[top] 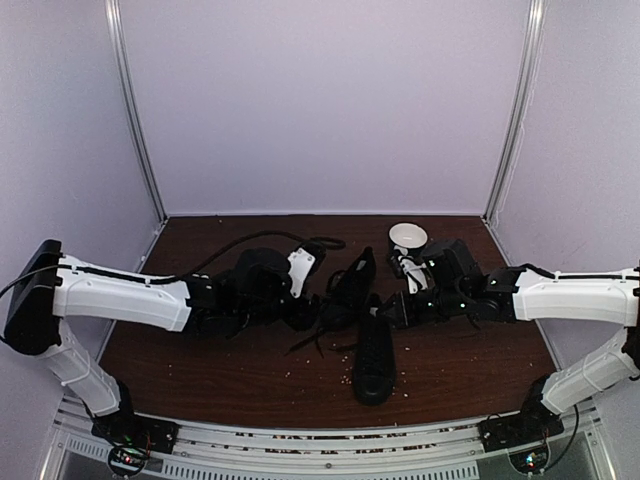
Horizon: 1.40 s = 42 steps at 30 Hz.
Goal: Tie the shoes
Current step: Pass from the left arm to the right, then pick up the half-tied shoelace from the center of the board.
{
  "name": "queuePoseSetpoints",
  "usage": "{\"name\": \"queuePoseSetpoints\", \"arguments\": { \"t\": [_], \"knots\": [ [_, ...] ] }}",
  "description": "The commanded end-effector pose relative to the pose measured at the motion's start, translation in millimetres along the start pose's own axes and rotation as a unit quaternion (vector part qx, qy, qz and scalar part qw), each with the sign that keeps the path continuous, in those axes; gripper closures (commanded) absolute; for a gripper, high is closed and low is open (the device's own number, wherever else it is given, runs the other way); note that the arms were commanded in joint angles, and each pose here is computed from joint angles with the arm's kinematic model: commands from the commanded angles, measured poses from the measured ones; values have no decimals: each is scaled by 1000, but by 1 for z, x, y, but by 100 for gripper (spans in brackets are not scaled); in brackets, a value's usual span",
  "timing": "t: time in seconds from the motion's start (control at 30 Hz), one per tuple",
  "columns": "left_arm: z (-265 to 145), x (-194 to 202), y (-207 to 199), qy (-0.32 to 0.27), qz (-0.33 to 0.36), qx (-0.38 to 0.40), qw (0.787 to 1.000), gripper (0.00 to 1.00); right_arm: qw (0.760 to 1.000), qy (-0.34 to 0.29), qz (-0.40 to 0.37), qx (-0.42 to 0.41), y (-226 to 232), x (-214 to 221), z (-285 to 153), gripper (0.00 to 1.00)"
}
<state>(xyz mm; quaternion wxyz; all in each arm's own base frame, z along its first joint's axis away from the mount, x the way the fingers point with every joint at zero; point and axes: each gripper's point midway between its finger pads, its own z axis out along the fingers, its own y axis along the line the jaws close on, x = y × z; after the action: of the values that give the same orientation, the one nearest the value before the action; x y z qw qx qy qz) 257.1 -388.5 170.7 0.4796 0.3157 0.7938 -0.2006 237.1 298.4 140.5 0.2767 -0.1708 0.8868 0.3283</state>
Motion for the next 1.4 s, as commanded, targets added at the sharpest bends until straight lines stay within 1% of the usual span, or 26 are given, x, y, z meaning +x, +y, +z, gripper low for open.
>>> {"name": "queuePoseSetpoints", "arguments": {
  "t": [0.0, 0.03, 0.07, 0.13, 0.2, 0.27, 0.37, 0.4, 0.6, 0.73, 0.97, 1.0, 1.03, 1.1, 1.17, 1.27, 1.37],
  "knots": [
    [2, 88, -6, 213, 78, 40, 973, 37, 1000, -11, -13, -9, 6, -9, -3, 100],
    [5, 96, -5, 236, 80, 37, 968, 37, 1000, -9, -14, -8, 6, -8, -2, 100],
    [9, 99, -1, 248, 75, 30, 966, 37, 1000, -8, -14, -8, 6, -7, -2, 100],
    [16, 97, 4, 252, 45, 26, 966, 38, 1000, -9, -14, -9, 6, -7, -2, 100],
    [23, 93, 0, 245, 31, 39, 968, 39, 1000, -10, -12, -11, 6, -7, -2, 100],
    [30, 95, -1, 253, 40, 38, 966, 42, 1000, -9, -12, -9, 5, -6, -2, 100],
    [40, 104, -1, 276, 48, 35, 959, 51, 1000, -11, -13, -10, 6, -6, -3, 100],
    [42, 105, -2, 277, 49, 35, 959, 53, 1000, -12, -14, -11, 6, -7, -4, 100],
    [50, 100, 9, 260, 53, 7, 964, 61, 1000, -10, -17, -12, 7, -8, -2, 100],
    [59, 104, 8, 265, 48, 11, 963, 72, 1000, -10, -18, -14, 8, -8, -2, 100],
    [67, 109, 4, 261, 37, 19, 964, 75, 1000, -7, -20, -10, 6, -7, -2, 100],
    [68, 109, 4, 260, 36, 19, 965, 77, 1000, -7, -20, -10, 6, -6, -2, 100],
    [69, 109, 5, 259, 36, 18, 965, 82, 1000, -7, -21, -11, 6, -7, -2, 100],
    [69, 108, 8, 259, 34, 8, 965, 100, 1000, -7, -21, -13, 7, -7, -1, 100],
    [64, 102, 9, 256, 27, 4, 966, 100, 1000, -6, -21, -13, 7, -7, -1, 100],
    [50, 79, 4, 221, 16, 21, 975, 100, 1000, -5, -22, -13, 7, -7, 0, 100],
    [37, 72, 5, 199, 16, 23, 980, 100, 1000, -6, -23, -14, 7, -7, 1, 100]
  ]
}}
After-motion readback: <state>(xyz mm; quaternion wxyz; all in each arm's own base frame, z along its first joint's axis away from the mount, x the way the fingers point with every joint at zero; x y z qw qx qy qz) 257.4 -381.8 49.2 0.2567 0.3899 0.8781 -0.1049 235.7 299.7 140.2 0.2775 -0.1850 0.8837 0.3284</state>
